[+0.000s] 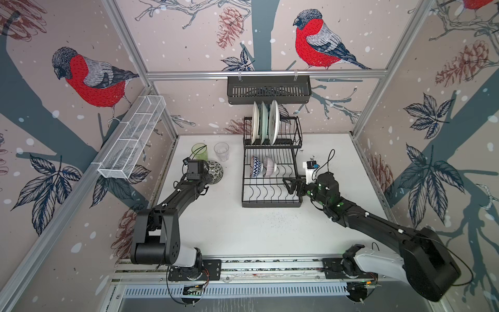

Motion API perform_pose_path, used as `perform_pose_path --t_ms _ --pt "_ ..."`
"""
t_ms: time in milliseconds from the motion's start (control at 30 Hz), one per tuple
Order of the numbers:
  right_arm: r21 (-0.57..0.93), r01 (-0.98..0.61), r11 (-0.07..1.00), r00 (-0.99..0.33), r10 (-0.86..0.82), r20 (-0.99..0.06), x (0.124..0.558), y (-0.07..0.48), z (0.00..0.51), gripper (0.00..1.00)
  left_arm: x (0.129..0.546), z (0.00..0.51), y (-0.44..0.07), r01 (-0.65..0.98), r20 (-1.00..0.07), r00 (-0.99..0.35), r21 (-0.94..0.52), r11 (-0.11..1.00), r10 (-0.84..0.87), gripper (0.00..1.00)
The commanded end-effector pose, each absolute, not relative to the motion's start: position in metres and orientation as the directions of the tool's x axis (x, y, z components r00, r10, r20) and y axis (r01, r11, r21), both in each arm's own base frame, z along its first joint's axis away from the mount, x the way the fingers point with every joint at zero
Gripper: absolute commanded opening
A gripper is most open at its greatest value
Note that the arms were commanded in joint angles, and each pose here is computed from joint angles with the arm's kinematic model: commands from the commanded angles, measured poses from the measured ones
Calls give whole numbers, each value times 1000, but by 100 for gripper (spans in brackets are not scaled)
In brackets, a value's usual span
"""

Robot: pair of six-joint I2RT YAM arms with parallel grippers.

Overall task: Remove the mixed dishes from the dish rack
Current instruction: 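Carry the bowl with the left gripper onto the table beside the glasses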

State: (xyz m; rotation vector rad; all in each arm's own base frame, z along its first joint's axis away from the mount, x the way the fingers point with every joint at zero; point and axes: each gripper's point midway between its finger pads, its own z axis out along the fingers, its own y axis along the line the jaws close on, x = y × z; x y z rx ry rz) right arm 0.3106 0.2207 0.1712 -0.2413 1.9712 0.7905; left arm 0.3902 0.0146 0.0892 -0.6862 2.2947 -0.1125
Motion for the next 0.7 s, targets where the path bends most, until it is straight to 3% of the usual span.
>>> perform_pose_path --t_ms 0,667 --pt "424 -486 764 -505 150 -850 312 222 172 99 401 86 14 -434 -613 -611 -270 859 -501 0" --pt "431 -469 771 -516 156 -842 314 219 164 100 406 49 25 -466 -507 -721 -149 872 -472 4"
